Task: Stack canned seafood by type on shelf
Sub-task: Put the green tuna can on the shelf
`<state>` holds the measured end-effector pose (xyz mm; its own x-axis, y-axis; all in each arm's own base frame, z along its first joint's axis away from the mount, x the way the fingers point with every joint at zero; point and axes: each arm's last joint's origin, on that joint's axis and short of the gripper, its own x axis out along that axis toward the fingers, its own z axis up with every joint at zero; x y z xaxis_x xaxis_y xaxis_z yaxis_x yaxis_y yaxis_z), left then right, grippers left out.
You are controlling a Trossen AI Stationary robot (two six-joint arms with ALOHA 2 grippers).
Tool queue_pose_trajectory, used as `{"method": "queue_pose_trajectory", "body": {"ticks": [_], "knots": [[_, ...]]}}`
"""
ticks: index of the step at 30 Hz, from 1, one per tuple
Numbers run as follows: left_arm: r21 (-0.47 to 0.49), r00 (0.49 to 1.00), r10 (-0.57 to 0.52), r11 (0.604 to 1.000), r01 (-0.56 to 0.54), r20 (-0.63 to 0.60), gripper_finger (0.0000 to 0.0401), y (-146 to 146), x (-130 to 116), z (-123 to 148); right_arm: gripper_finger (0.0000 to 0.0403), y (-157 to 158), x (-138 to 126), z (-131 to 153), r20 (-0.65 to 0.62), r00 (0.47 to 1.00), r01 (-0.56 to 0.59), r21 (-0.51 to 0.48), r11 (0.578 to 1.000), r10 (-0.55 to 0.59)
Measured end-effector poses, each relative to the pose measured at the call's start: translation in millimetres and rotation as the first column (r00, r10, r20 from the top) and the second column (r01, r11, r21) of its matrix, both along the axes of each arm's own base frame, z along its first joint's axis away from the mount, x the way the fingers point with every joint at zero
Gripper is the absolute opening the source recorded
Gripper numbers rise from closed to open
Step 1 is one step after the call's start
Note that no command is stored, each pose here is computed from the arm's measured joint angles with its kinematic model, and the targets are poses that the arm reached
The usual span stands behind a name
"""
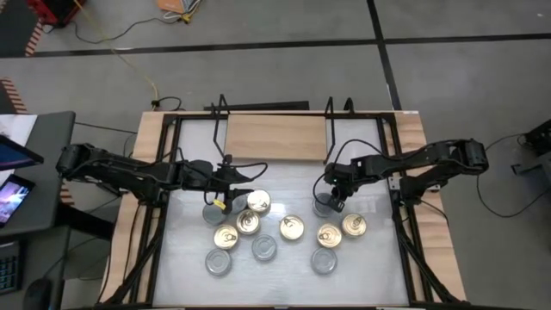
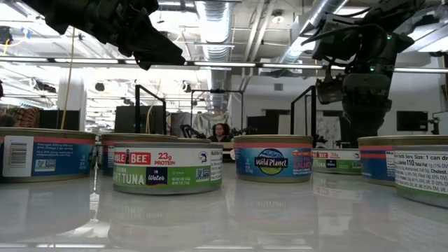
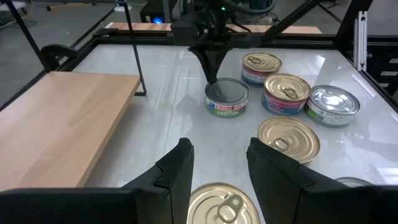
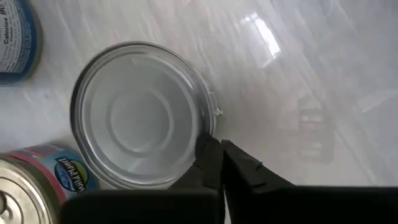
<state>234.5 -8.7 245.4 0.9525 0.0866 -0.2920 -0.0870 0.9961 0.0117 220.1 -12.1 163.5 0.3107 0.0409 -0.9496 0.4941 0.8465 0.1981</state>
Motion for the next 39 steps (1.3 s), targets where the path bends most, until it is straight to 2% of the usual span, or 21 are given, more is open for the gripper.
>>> {"method": "queue_pose_trajectory", "body": {"ticks": [3, 12, 17, 27, 33, 39], "knots": [[0.0, 1.0, 0.0, 1.0, 0.0, 0.0, 0.0141, 0.0, 0.0, 0.0, 0.0012, -3.4, -1.3, -0.5, -0.011, 1.0, 0.014, 0.01, 1.0, -0.014], [-0.007, 1.0, 0.002, 1.0, -0.002, -0.004, 0.0141, 0.0, -0.1, -0.4, 0.0015, -27.3, -12.5, -4.0, -0.089, 0.991, 0.102, 0.068, 0.992, -0.096], [-0.007, 1.0, 0.002, 1.0, -0.002, -0.006, 0.0141, 0.0, -0.2, -0.6, 0.0015, -38.9, -17.3, -4.5, -0.111, 0.984, 0.148, 0.066, 0.987, -0.14], [-0.004, 1.0, 0.001, 1.0, -0.001, -0.007, 0.0141, 0.0, -0.2, -0.8, 0.0071, -55.0, -25.6, -2.4, -0.153, 0.965, 0.221, 0.04, 0.975, -0.212], [-0.004, 1.0, 0.001, 1.0, -0.001, -0.007, 0.0141, 0.0, -0.2, -0.8, 0.0087, -61.5, -26.1, 24.2, -0.19, 0.951, 0.239, -0.057, 0.969, -0.246], [0.003, 1.0, 0.0, 1.0, 0.001, -0.024, 0.0141, 0.0, -0.8, -2.3, 0.0114, -42.0, -21.7, 70.2, -0.028, 0.98, 0.193, -0.079, 0.978, -0.196]]}}
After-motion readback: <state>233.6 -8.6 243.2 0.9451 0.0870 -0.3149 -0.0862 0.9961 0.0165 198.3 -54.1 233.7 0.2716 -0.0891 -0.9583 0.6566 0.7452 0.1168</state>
